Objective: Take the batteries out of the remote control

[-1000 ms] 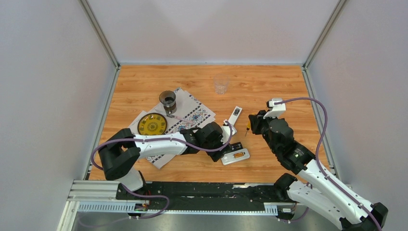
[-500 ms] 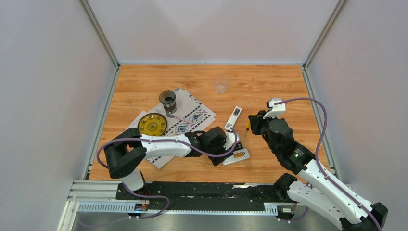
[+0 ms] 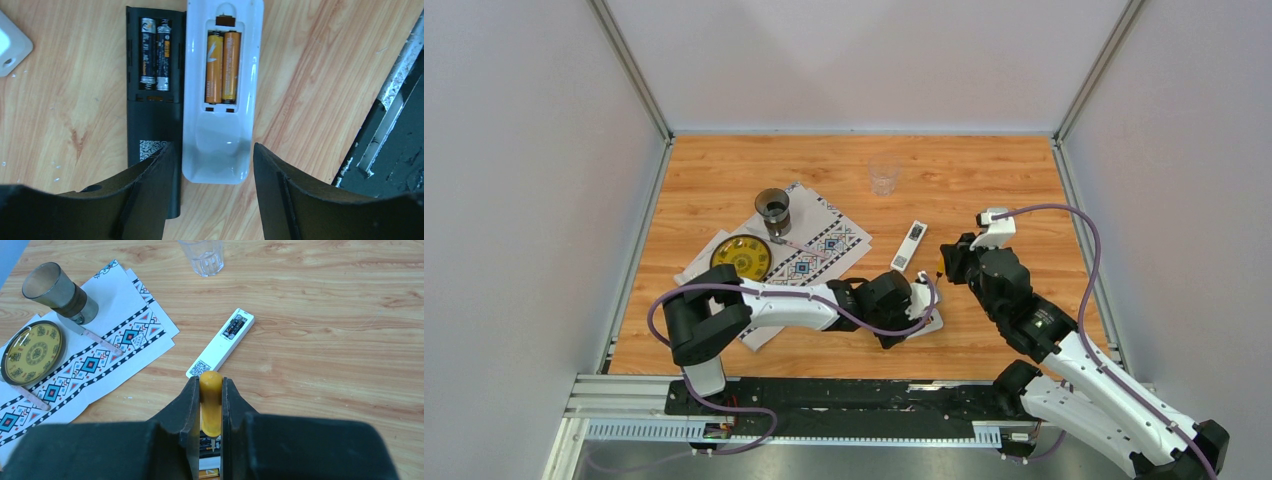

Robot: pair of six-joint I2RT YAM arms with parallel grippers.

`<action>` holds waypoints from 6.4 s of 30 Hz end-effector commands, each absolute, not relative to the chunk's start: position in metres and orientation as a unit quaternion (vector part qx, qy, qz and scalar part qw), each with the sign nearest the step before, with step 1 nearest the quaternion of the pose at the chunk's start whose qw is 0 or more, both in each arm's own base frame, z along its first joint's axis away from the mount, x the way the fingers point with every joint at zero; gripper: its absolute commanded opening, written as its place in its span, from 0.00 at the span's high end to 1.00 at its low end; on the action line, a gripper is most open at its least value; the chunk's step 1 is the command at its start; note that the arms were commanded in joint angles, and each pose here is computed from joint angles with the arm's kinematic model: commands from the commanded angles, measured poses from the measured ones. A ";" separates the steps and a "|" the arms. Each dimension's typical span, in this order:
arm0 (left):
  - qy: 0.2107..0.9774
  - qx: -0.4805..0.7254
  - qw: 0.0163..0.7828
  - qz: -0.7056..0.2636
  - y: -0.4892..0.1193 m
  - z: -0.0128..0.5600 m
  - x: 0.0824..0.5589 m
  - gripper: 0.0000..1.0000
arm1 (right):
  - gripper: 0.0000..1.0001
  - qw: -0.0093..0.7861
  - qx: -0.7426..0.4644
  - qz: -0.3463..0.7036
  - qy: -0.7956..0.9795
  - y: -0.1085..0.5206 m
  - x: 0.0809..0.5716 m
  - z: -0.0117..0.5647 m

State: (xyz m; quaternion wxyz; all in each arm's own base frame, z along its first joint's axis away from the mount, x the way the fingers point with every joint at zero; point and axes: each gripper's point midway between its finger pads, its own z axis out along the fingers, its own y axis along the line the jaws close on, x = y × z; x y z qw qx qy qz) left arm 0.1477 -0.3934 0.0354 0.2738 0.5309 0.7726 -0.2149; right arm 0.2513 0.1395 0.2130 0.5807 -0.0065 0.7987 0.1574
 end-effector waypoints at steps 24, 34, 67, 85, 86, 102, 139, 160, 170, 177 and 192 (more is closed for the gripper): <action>0.812 0.516 0.263 -0.079 -0.368 -0.023 0.153 0.43 | 1.00 0.583 0.013 0.172 0.794 0.142 0.254 0.214; 0.820 0.497 0.281 -0.029 -0.327 -0.021 0.159 0.58 | 1.00 0.583 0.013 0.180 0.792 0.144 0.254 0.213; 0.811 0.484 0.309 -0.109 -0.300 -0.003 0.134 0.20 | 1.00 0.545 -0.083 0.335 0.764 0.213 0.236 0.204; 0.807 0.503 0.288 -0.108 -0.298 -0.011 0.128 0.66 | 1.00 0.544 -0.078 0.346 0.761 0.217 0.238 0.185; 0.808 0.502 0.289 -0.107 -0.298 -0.011 0.129 0.66 | 1.00 0.541 -0.079 0.347 0.762 0.219 0.238 0.183; 0.811 0.506 0.277 -0.094 -0.296 -0.017 0.129 0.75 | 1.00 0.517 -0.066 0.313 0.794 0.217 0.248 0.155; 0.815 0.500 0.277 -0.092 -0.295 -0.019 0.130 0.97 | 1.00 0.461 -0.026 0.330 0.823 0.228 0.237 0.114; 0.818 0.494 0.280 -0.092 -0.295 -0.020 0.130 1.00 | 1.00 0.440 0.011 0.448 0.779 0.246 0.217 0.163; 0.820 0.490 0.284 -0.086 -0.292 -0.019 0.132 1.00 | 1.00 0.441 0.013 0.456 0.773 0.246 0.216 0.167; 0.819 0.491 0.285 -0.085 -0.292 -0.019 0.133 1.00 | 1.00 0.487 0.040 0.369 0.790 0.217 0.237 0.158; 0.818 0.494 0.282 -0.082 -0.294 -0.020 0.133 1.00 | 1.00 0.526 0.063 0.269 0.804 0.191 0.262 0.156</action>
